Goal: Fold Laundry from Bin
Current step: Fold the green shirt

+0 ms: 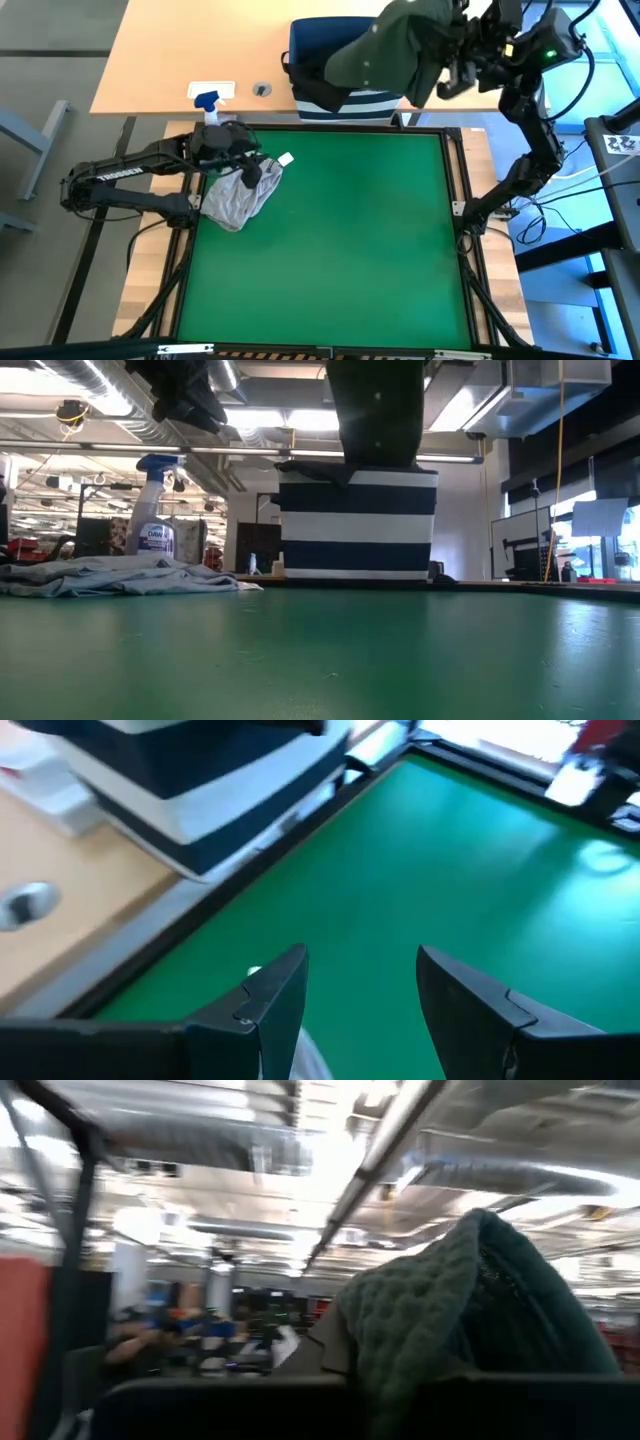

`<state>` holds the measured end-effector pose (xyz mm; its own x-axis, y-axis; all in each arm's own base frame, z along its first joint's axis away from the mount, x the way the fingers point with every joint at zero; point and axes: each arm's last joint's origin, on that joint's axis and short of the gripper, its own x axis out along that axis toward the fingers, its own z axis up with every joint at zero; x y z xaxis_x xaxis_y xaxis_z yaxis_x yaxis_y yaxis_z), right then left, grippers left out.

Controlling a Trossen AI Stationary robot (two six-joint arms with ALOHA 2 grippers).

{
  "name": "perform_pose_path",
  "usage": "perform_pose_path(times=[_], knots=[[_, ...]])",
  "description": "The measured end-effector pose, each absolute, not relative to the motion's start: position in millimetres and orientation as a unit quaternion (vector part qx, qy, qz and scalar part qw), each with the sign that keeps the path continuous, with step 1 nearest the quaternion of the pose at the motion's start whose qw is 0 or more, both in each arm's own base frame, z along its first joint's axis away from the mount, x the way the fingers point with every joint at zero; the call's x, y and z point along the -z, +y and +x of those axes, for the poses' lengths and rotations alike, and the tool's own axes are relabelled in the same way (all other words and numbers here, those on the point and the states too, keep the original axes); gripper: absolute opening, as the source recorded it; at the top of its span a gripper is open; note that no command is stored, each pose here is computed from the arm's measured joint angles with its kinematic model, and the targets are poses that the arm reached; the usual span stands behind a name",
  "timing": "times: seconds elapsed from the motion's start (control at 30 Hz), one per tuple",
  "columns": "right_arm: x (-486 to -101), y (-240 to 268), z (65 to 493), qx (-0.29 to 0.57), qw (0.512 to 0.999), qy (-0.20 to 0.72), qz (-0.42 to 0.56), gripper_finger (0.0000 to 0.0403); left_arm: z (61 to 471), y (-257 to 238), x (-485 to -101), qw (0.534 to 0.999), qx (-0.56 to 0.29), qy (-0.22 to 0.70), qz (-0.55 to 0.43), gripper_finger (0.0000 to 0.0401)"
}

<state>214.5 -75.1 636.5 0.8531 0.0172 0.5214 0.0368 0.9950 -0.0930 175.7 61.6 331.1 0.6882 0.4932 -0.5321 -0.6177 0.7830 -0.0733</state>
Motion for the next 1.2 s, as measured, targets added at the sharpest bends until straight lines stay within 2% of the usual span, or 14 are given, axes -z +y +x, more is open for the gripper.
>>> perform_pose_path(times=[0.2,0.47,0.77,1.0,1.2], knots=[[-629,-61,221,-0.051,0.972,-0.224,-0.054,0.0004,179,58,-334,0.920,-0.283,0.228,-0.148,0.0183],[-601,-46,237,-0.094,0.986,-0.095,-0.101,0.0003,189,33,-341,0.939,-0.234,0.190,-0.162,0.0183],[-560,-18,270,-0.166,0.976,0.054,-0.129,0.0002,203,-3,-339,0.942,-0.227,0.167,-0.181,0.0183],[-517,6,313,-0.185,0.959,0.161,-0.144,0.0002,220,-28,-321,0.930,-0.217,0.203,-0.215,0.0183],[-464,46,340,-0.217,0.931,0.251,-0.155,0.0002,223,-44,-310,0.912,-0.226,0.223,-0.258,0.0183]])
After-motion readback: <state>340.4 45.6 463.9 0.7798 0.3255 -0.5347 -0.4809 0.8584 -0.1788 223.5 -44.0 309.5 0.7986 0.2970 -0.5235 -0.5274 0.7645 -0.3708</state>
